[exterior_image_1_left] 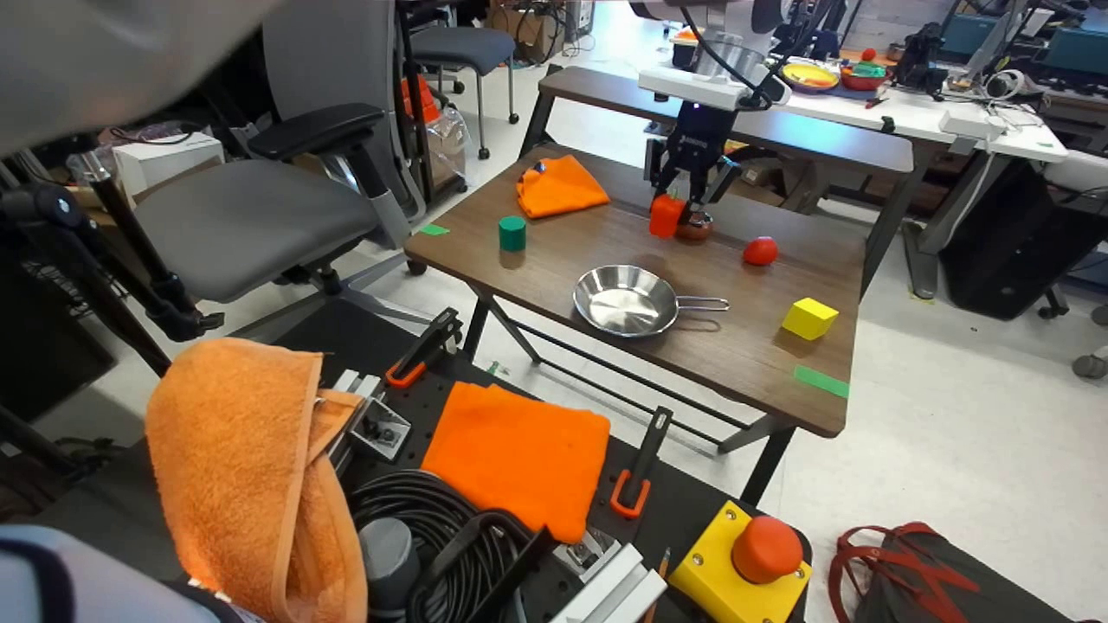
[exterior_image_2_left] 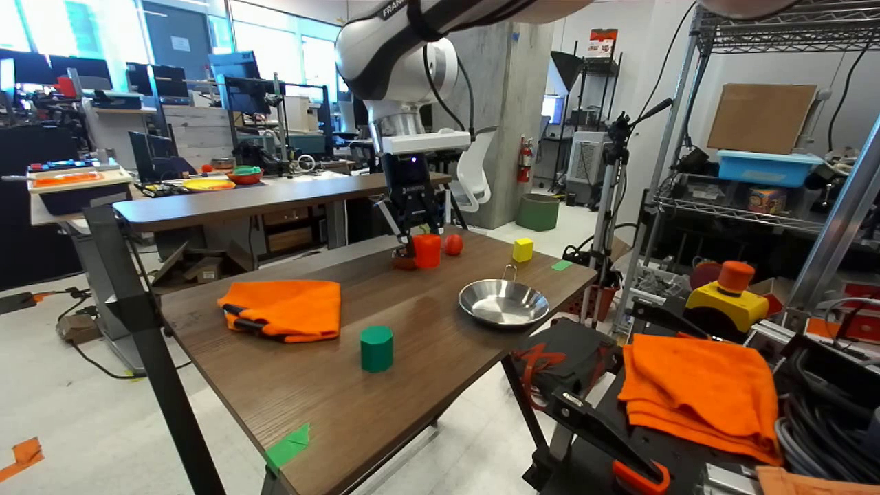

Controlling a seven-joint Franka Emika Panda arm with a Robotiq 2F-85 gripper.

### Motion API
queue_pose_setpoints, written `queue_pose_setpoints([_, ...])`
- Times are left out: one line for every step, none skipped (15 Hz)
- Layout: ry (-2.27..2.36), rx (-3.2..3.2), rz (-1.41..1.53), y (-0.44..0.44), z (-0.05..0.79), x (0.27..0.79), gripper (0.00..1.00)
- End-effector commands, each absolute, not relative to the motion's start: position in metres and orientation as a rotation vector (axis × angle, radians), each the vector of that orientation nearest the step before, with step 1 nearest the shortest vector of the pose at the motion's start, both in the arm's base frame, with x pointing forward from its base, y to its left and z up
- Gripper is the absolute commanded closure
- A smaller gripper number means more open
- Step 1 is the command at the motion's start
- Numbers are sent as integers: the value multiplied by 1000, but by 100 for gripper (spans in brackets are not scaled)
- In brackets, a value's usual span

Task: Pick up the red pepper and put it on the table

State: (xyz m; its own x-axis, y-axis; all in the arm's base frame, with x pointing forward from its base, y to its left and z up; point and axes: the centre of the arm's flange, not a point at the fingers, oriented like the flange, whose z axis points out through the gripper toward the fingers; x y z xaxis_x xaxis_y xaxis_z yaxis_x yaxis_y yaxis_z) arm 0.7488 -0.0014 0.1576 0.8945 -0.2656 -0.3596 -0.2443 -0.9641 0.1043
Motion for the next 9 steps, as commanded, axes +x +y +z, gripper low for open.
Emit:
queue_pose_setpoints([-423, 2966, -676, -3, 139, 798, 75])
queue_pose_setpoints([-425, 2954, -704, -4, 132, 796, 75])
queue_pose_setpoints([-429, 2944, -725, -5, 126, 794, 75])
queue_pose_setpoints([-432, 2935, -743, -5, 120, 793, 75])
queue_pose_setpoints([-439, 2927, -750, -6, 115, 792, 75])
queue_pose_setpoints([-446, 2921, -755, -7, 111, 792, 75])
queue_pose_setpoints([-450, 2916, -758, -8, 111, 792, 75])
queue_pose_setpoints([-457, 2915, -752, -8, 114, 792, 33])
queue_pose_setpoints([-455, 2920, -746, -8, 118, 790, 24])
